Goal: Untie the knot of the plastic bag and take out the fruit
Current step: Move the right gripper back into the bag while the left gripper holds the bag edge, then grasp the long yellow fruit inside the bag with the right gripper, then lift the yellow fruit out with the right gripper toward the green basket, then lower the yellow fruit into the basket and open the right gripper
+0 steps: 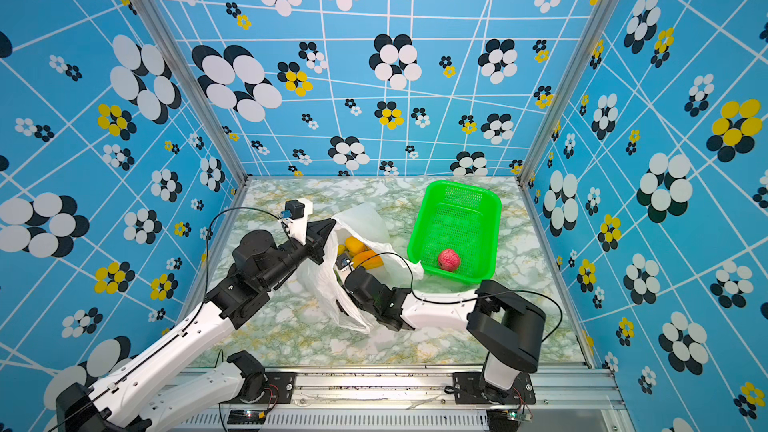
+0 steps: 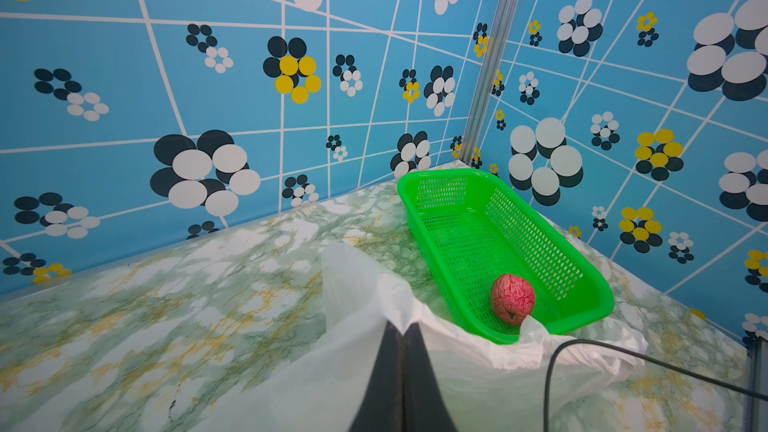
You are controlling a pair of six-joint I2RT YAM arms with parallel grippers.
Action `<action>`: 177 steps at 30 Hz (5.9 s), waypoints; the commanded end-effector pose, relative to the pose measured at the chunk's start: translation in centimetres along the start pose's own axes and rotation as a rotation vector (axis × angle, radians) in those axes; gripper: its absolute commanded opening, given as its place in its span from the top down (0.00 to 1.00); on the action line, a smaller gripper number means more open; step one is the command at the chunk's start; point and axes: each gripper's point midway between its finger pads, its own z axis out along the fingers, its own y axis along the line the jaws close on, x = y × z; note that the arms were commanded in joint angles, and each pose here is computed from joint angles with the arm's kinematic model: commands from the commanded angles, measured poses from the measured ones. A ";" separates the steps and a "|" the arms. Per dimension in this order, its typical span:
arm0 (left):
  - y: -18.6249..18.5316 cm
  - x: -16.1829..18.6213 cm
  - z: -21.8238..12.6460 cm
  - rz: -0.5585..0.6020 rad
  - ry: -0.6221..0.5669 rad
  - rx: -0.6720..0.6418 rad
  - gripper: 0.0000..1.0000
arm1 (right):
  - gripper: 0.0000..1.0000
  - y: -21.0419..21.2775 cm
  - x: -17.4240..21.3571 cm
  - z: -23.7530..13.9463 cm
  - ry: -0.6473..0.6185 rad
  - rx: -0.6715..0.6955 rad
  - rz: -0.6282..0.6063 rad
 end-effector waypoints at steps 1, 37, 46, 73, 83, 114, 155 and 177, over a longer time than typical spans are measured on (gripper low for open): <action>0.4 -0.6 -0.5 0.033 -0.026 -0.020 1.00 | 0.28 2.7 -0.1 2.2 0.016 -0.072 0.019; 1.3 -0.3 -1.4 0.062 -0.058 -0.062 1.00 | 0.01 -7.2 1.4 12.5 0.196 0.391 0.142; 1.4 -0.4 -1.7 0.072 -0.066 -0.071 1.00 | 0.10 -8.7 2.1 14.7 0.204 0.415 0.199; 5.3 0.6 -1.4 0.038 -0.009 -0.283 1.00 | 0.12 -8.1 1.1 8.5 0.079 0.328 0.168; 5.2 0.4 -1.7 0.039 -0.024 -0.275 1.00 | 0.01 -8.2 -0.4 10.5 0.104 0.366 0.187; 5.0 0.3 -1.6 0.040 -0.024 -0.262 1.00 | 0.58 -10.2 0.6 10.3 0.141 0.436 0.218; 5.5 1.5 -0.3 0.025 0.040 -0.267 1.00 | 0.79 -18.1 -8.0 -25.0 -0.483 0.635 0.127; 5.7 1.4 -0.6 0.027 0.034 -0.270 1.00 | 0.74 -35.1 7.6 -18.4 0.103 0.857 0.774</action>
